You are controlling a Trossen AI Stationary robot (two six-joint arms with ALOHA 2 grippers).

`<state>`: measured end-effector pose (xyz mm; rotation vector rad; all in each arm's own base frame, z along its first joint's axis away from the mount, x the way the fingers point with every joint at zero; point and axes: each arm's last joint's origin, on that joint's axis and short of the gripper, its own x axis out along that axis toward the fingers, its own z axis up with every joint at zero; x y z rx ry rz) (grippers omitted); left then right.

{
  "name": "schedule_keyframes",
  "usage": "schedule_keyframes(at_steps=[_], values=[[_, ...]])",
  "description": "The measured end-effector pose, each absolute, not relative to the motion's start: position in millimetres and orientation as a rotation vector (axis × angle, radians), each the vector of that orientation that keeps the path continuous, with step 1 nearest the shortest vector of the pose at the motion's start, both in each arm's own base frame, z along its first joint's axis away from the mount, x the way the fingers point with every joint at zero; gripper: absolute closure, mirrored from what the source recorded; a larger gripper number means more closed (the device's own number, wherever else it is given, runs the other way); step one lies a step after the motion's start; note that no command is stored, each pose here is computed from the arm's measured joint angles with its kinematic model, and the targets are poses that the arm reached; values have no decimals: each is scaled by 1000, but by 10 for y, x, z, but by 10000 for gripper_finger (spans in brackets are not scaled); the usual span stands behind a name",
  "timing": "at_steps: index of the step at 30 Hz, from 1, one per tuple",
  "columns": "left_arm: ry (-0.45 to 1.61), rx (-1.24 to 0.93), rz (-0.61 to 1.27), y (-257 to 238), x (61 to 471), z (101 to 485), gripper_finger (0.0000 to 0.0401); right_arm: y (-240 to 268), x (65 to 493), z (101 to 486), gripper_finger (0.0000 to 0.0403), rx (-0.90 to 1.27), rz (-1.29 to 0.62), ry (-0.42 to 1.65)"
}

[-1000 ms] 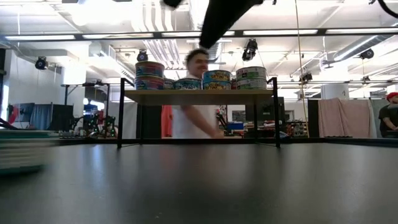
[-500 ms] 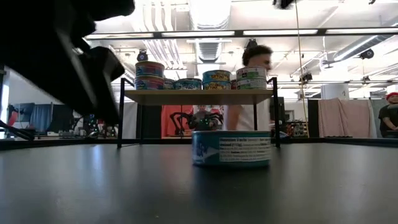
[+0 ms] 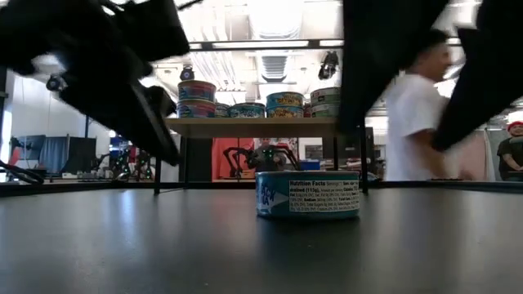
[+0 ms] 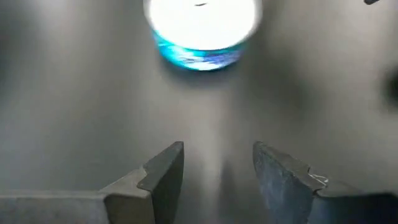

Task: Stack canned seafood by type on shelf
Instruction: Stack the green-blue tuna can on top of the other green-blue tuna can on the shelf

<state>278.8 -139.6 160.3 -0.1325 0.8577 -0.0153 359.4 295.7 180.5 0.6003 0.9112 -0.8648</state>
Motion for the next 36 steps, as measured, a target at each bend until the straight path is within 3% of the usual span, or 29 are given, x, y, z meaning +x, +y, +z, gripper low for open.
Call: schedule_keyframes(at_steps=[8,17,27,36], values=[[719,-173,76,-956,3058,1523,238,2632,3589,1447,26,495,-1014,974],[729,-256,181,-595,3276,1231,248,2292,3845,1431,26,372,-924,1106],[777,-241,-5,-926,3552,1029,249,2104,3874,1612,26,131,-784,1265],[864,-153,-131,-1120,3315,1171,249,2145,3564,1948,26,6,-805,1353]])
